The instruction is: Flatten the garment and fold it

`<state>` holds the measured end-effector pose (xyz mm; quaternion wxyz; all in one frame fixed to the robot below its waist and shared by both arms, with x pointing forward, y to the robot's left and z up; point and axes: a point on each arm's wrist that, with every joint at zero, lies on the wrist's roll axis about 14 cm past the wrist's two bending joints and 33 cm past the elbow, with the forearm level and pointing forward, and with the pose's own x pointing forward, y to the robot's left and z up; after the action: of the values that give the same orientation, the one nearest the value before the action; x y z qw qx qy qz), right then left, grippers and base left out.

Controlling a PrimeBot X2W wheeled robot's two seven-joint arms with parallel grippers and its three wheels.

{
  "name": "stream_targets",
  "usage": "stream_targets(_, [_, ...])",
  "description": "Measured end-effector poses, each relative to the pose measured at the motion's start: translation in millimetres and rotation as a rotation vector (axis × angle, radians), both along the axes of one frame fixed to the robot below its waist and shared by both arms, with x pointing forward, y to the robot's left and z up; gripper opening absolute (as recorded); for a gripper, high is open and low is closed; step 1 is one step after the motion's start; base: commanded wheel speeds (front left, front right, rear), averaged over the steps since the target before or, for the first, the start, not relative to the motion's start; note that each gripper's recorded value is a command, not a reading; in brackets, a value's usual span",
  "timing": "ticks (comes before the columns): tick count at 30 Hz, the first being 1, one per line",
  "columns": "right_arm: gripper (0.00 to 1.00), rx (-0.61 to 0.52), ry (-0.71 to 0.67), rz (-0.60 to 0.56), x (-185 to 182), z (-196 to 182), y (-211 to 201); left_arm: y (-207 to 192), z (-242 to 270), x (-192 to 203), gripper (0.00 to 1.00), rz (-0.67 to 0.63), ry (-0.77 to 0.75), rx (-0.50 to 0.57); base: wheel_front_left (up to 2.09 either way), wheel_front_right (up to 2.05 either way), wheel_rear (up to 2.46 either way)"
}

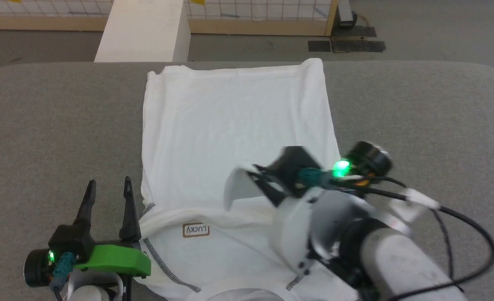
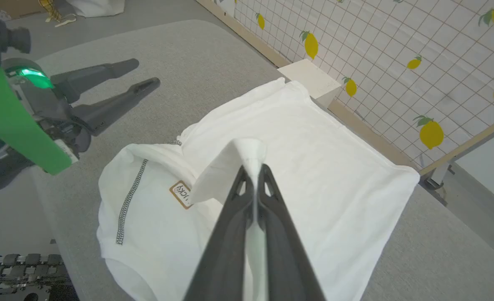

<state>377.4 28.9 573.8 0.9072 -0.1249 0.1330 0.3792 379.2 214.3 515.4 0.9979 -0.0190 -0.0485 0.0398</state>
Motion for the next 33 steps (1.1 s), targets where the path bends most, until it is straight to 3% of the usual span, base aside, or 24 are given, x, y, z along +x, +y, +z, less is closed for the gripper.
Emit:
stream_targets(7, [0.00,-0.090,0.139,0.186,2,-61,62,10,-3,9,1.00,0.028,0.008,0.004,0.00,0.00,0.00])
stream_targets(12, [0.00,-0.193,0.299,0.268,-9,-123,77,18,-9,13,1.00,0.058,0.026,0.004,0.00,0.00,0.00])
stream_targets(18, [0.00,-0.236,0.465,0.346,-33,-166,86,28,-20,12,1.00,0.091,0.059,0.007,0.00,0.00,0.00])
stream_targets(20, [0.45,-0.223,0.491,0.356,-37,-170,88,30,-23,12,1.00,0.096,0.068,0.007,0.00,0.00,0.00])
stream_targets(21, [1.00,-0.199,0.486,0.356,-36,-167,89,29,-23,12,1.00,0.096,0.069,0.007,0.00,0.00,0.00])
stream_targets(28, [1.00,0.121,0.299,0.230,12,-98,88,22,-21,17,1.00,0.060,0.059,0.008,0.00,0.00,0.00])
stream_targets(33, [1.00,0.326,0.108,0.045,45,-42,44,13,-17,24,1.00,0.000,0.051,0.037,0.00,0.00,0.00])
